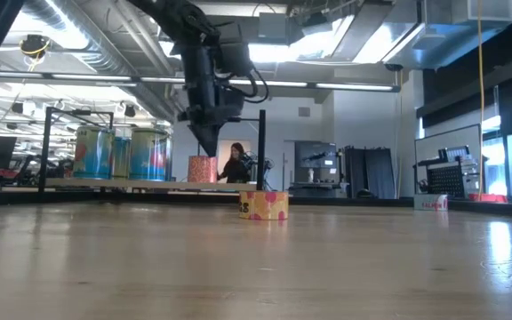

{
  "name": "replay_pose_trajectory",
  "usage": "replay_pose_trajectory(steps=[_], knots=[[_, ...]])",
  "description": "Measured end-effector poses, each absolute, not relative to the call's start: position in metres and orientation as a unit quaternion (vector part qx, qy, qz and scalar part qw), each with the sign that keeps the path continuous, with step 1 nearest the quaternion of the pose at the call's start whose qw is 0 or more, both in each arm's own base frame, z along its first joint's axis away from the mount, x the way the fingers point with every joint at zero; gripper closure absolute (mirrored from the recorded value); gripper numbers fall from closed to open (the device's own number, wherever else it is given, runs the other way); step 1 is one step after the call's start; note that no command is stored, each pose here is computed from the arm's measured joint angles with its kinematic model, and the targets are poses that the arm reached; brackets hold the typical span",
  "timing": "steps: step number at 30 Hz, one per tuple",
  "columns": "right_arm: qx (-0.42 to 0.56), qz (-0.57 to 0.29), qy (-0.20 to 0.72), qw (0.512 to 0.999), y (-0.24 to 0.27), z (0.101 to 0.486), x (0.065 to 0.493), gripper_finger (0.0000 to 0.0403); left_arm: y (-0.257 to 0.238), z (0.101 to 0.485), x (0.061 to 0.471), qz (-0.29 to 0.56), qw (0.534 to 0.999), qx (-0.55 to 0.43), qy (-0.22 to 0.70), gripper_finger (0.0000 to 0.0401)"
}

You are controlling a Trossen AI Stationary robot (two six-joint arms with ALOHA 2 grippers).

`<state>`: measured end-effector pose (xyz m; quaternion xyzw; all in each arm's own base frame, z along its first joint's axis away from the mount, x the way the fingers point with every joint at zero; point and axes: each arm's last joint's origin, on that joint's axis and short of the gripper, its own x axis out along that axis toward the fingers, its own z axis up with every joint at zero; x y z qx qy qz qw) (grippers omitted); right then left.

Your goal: Pick and place cans onto a shelf

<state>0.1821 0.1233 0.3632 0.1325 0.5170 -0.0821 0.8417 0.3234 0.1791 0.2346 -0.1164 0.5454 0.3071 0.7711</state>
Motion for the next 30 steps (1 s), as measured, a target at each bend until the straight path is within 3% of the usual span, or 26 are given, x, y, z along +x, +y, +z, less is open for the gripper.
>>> replay_pose_trajectory(steps=[23, 30], knots=[[0.155, -0.095, 0.515, 0.838, 0.123, 0.363, 0.182, 0.0346, 0.208, 0.235, 0.304, 0.328, 0.755, -0.106, 0.558, 0.0401], [0.153, -0.095, 0.515, 0.838, 0.123, 0.363, 0.182, 0.0346, 0.193, 0.246, 0.315, 0.287, 0.779, -0.116, 0.546, 0.0401]])
